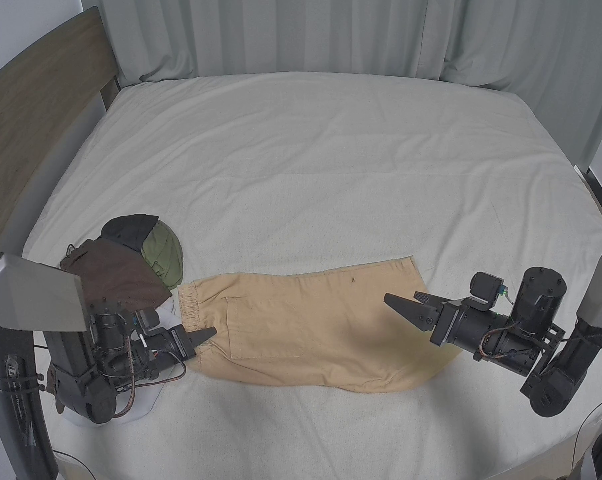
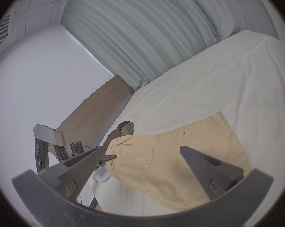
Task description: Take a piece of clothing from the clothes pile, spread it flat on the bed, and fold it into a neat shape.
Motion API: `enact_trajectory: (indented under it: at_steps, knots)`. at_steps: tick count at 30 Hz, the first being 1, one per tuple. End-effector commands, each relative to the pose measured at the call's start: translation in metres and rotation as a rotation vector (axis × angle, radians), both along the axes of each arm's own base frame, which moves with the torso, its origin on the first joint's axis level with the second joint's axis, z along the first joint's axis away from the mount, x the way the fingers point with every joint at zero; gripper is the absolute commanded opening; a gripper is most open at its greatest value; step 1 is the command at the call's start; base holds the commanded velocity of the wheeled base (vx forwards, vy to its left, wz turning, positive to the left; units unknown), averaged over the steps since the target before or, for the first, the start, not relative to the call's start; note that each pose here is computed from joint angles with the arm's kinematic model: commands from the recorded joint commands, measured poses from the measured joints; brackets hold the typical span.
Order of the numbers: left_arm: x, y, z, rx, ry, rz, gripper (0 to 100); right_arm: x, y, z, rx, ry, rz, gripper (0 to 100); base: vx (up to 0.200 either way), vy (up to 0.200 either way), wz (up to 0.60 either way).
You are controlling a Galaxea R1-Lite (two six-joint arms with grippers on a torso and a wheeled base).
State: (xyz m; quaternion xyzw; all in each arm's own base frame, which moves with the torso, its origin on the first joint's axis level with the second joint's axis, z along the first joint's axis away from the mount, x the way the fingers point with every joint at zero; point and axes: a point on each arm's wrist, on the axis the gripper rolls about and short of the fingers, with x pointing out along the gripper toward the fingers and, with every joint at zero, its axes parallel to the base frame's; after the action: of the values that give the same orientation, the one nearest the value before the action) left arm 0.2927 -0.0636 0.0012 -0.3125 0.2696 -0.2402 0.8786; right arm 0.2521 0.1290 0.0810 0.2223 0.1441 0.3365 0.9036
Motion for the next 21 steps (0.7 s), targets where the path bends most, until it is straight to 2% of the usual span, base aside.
enact_trajectory:
  at_steps: [1,9,21]
  knots:
    - [-0.003,0.006,0.008,-0.002,-0.023,0.006,0,0.0,0.0,0.0,0.0,0.001,0.001,100,0.0,0.0,0.0]
    - [-0.012,0.017,0.004,0.043,-0.026,-0.055,0,0.0,0.0,0.0,0.0,0.001,0.0,100,0.0,0.0,0.0]
    - [-0.017,0.028,0.006,0.055,-0.04,-0.071,0,0.0,-0.001,0.0,0.0,0.001,-0.002,100,0.0,0.0,0.0]
